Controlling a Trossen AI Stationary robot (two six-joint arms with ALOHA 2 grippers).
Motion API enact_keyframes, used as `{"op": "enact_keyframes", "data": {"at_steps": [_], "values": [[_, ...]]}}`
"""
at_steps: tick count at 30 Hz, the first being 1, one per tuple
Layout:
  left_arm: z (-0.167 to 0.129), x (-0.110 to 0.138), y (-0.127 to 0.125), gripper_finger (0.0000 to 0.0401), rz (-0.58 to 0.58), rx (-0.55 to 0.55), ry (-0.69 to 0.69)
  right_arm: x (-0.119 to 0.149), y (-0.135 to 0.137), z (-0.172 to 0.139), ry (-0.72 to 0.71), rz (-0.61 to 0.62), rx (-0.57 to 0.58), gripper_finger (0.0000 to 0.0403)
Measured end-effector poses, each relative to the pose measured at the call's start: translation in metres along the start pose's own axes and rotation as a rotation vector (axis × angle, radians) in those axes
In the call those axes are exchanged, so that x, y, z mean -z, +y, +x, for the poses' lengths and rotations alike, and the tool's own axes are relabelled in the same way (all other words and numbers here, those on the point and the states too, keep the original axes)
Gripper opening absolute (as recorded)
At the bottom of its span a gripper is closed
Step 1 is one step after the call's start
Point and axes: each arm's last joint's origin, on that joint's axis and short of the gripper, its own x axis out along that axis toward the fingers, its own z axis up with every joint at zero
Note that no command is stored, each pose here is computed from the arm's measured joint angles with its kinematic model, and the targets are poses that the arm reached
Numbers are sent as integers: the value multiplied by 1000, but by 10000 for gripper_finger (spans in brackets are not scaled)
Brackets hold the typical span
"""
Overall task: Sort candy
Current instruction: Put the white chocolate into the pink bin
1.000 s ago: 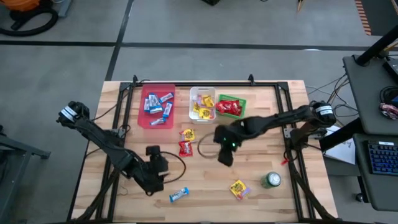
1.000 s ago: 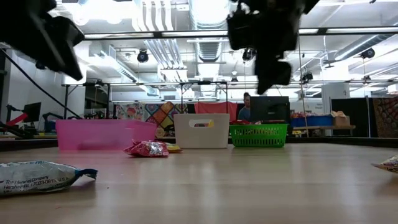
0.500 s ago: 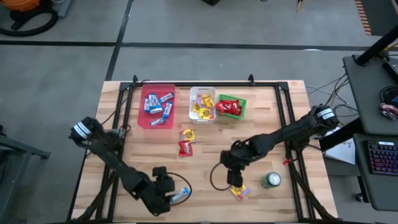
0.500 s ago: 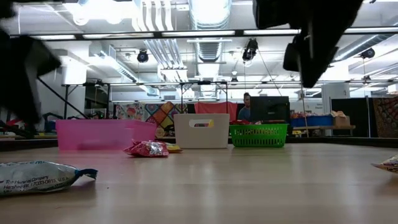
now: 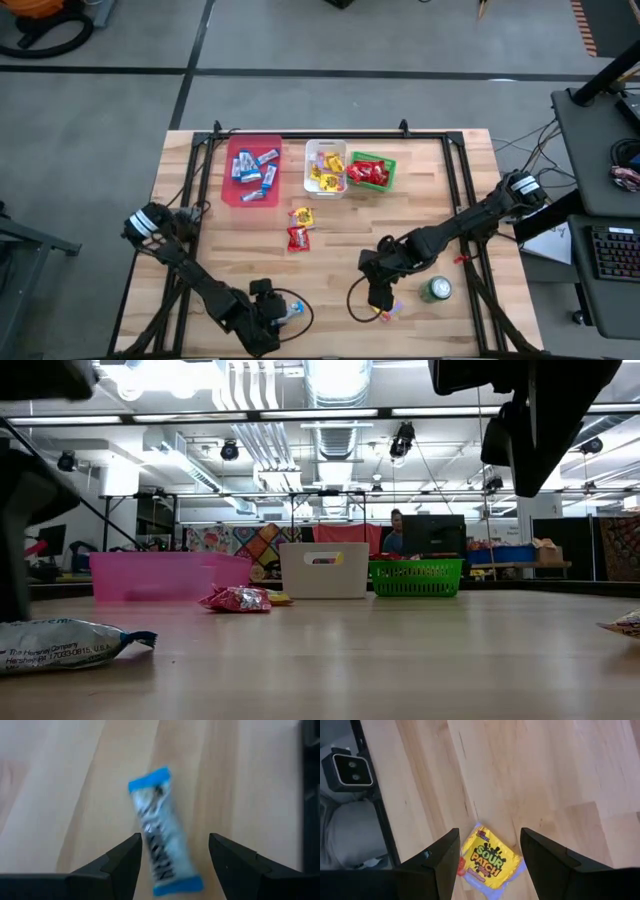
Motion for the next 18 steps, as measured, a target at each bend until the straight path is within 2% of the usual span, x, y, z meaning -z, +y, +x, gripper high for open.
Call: {"op": "enact_keyframes", "data": {"at_steps": [9, 13, 18], "values": [[7, 9, 2, 199, -10, -24, 17, 1, 1, 2, -12, 31, 20, 198], [8, 11, 5, 159, -34, -34, 16, 1, 0, 2, -23, 28, 32, 198], [7, 11, 4, 86, -55, -29, 13, 1, 0, 2, -24, 6, 34, 198]]}}
